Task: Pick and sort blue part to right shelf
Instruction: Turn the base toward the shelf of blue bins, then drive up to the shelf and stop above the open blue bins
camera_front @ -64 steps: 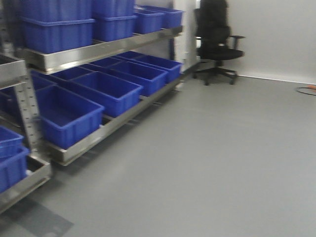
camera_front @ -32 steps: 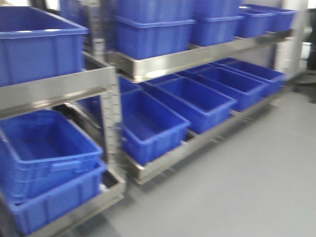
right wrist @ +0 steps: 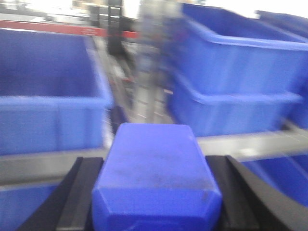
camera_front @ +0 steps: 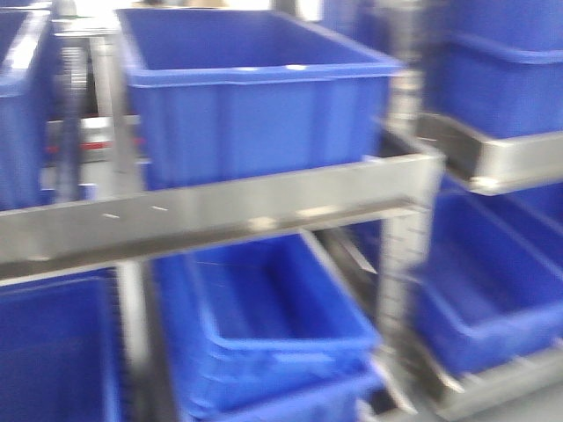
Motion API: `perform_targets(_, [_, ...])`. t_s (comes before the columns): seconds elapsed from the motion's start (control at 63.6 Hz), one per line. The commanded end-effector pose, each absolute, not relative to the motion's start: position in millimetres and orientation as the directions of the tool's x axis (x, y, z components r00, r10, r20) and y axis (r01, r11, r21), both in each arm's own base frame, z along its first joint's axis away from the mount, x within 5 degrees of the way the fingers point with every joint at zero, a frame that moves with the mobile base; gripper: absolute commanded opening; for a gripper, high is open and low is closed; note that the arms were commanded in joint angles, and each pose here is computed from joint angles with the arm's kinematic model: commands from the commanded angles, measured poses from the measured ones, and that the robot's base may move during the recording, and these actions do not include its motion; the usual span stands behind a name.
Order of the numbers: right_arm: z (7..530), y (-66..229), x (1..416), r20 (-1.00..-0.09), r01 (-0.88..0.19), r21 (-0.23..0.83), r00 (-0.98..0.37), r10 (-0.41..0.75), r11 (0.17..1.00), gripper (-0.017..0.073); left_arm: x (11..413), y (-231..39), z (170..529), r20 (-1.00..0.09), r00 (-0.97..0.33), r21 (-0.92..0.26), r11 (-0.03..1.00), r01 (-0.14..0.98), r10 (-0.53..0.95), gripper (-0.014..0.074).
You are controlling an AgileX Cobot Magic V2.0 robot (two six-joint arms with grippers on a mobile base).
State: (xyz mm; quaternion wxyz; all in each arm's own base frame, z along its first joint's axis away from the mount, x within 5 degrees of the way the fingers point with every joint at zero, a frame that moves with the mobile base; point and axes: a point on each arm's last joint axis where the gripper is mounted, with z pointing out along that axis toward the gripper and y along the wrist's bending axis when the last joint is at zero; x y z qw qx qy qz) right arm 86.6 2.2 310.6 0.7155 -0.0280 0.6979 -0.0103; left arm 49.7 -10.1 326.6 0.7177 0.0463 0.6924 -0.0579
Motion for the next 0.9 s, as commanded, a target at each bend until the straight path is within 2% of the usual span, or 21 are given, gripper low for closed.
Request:
perform_targets(0.0, [328.9, 1.8, 85.2, -0.988, -0.012, -0.068, 0.140, -0.066, 0.998, 0.0399, 48.9, -8.4, 343.5, -0.989, 0.137, -0.033, 0.990, 0.134, -0.052, 0.0408])
perform_targets(0.88, [328.9, 1.8, 85.2, -0.988, -0.012, -0.068, 0.140, -0.066, 0.998, 0.0399, 48.9, -8.4, 343.5, -0.989, 0.137, -0.033, 0.990, 0.134, -0.052, 0.0408])
